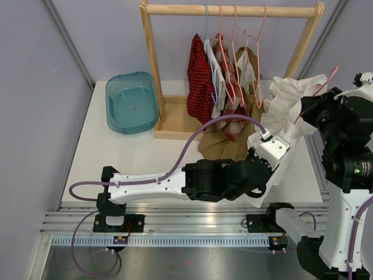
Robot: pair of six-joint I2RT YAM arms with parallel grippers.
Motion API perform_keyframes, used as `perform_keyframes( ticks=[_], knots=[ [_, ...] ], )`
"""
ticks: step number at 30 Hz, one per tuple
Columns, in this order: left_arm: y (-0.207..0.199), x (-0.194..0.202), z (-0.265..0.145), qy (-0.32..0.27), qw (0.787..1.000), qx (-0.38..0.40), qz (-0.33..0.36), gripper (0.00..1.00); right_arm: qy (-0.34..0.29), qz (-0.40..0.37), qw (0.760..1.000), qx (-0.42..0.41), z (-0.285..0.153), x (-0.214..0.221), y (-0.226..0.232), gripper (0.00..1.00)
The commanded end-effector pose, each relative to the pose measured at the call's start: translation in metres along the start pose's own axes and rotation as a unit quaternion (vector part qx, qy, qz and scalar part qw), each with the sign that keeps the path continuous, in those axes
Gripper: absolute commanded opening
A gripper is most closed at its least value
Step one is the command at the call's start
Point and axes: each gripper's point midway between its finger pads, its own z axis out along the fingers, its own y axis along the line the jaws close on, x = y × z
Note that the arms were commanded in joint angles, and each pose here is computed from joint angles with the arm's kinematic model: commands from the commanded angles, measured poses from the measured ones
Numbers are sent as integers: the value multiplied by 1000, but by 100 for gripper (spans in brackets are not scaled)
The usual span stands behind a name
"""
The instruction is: Remove the skirt from the hanger
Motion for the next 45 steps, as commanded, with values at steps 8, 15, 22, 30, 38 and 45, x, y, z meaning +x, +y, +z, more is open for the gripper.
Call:
perform_keyframes(
  ticks=[8,15,22,30,38,45],
  knots=[
    [-26,41,-54,-5,998,-51,36,0,-55,9,998,-19,2,-34,16,0],
    [-64,102,-108,32,996,-55,64,0,-70,0,998,-2,11,-46,14,0],
    [-68,130,-134,33,996,-68,55,0,-72,0,997,3,17,-47,13,0],
    [-70,185,-112,75,989,-72,107,0,-64,9,998,-14,15,-52,24,0],
    [-4,148,-74,66,980,-159,101,0,63,34,988,-139,-50,-2,58,0],
    [87,48,-100,10,961,-255,111,0,180,69,941,-278,-150,73,71,0]
  ],
)
